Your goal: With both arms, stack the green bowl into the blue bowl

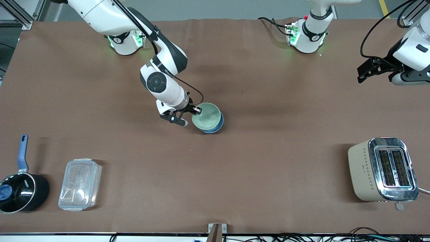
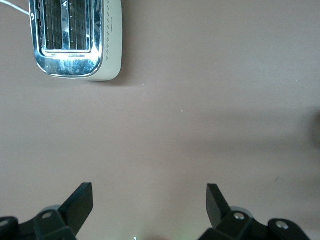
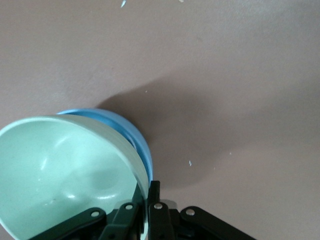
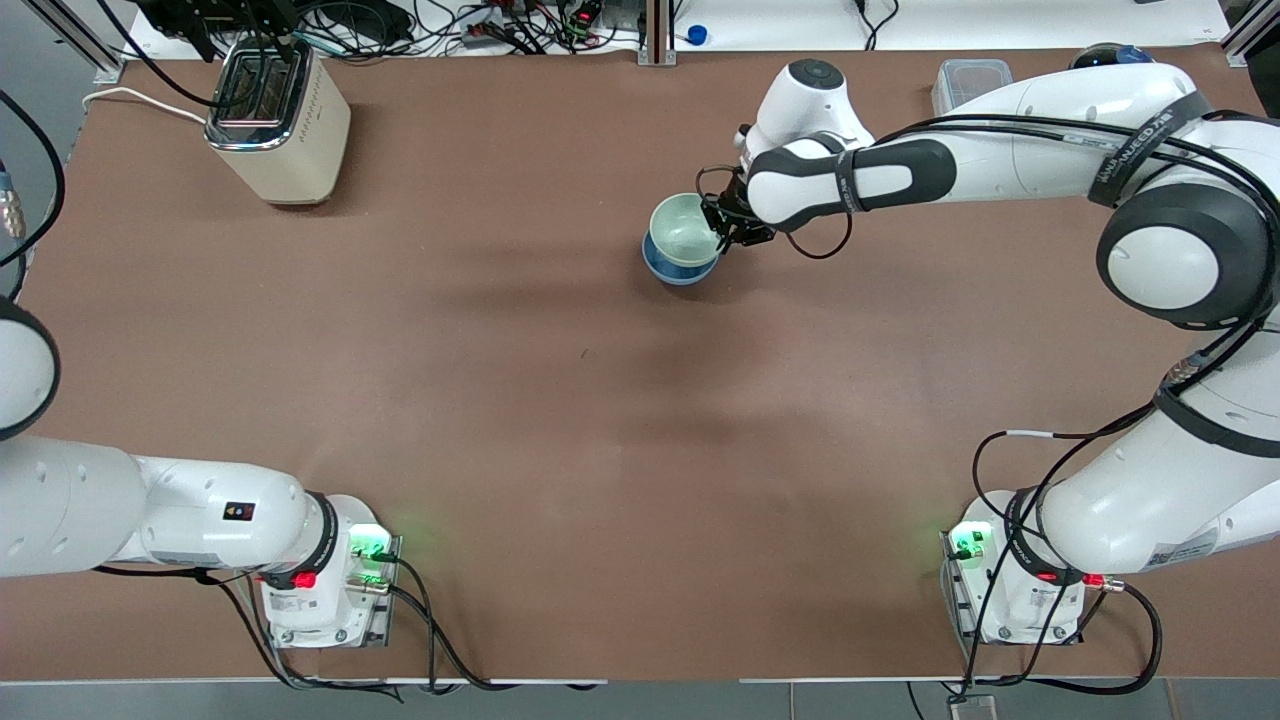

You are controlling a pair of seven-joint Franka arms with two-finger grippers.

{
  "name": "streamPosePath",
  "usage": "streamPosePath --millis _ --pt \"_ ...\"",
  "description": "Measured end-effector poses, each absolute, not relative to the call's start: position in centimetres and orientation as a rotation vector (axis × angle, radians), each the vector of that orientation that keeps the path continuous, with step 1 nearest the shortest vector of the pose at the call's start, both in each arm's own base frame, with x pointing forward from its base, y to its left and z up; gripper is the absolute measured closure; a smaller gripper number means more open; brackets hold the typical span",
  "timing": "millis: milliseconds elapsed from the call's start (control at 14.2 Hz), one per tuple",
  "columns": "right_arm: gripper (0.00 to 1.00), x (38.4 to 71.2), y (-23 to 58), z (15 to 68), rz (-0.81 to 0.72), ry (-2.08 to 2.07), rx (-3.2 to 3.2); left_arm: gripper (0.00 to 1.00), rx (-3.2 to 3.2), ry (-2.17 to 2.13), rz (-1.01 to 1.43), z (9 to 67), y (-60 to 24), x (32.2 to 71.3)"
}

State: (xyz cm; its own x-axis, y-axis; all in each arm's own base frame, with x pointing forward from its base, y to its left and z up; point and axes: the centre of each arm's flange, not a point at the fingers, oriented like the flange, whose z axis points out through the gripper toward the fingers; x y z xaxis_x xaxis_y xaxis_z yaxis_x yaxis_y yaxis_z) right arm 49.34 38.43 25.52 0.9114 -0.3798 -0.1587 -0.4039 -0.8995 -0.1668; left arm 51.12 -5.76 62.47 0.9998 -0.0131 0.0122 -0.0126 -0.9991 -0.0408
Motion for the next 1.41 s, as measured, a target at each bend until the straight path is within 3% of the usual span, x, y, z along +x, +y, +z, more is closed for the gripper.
streamPosePath --millis 1408 --pt "0.96 48.8 40.9 24.0 0.202 0.641 -2.95 0.0 -3.147 0.036 -0.042 61.9 -6.7 50.8"
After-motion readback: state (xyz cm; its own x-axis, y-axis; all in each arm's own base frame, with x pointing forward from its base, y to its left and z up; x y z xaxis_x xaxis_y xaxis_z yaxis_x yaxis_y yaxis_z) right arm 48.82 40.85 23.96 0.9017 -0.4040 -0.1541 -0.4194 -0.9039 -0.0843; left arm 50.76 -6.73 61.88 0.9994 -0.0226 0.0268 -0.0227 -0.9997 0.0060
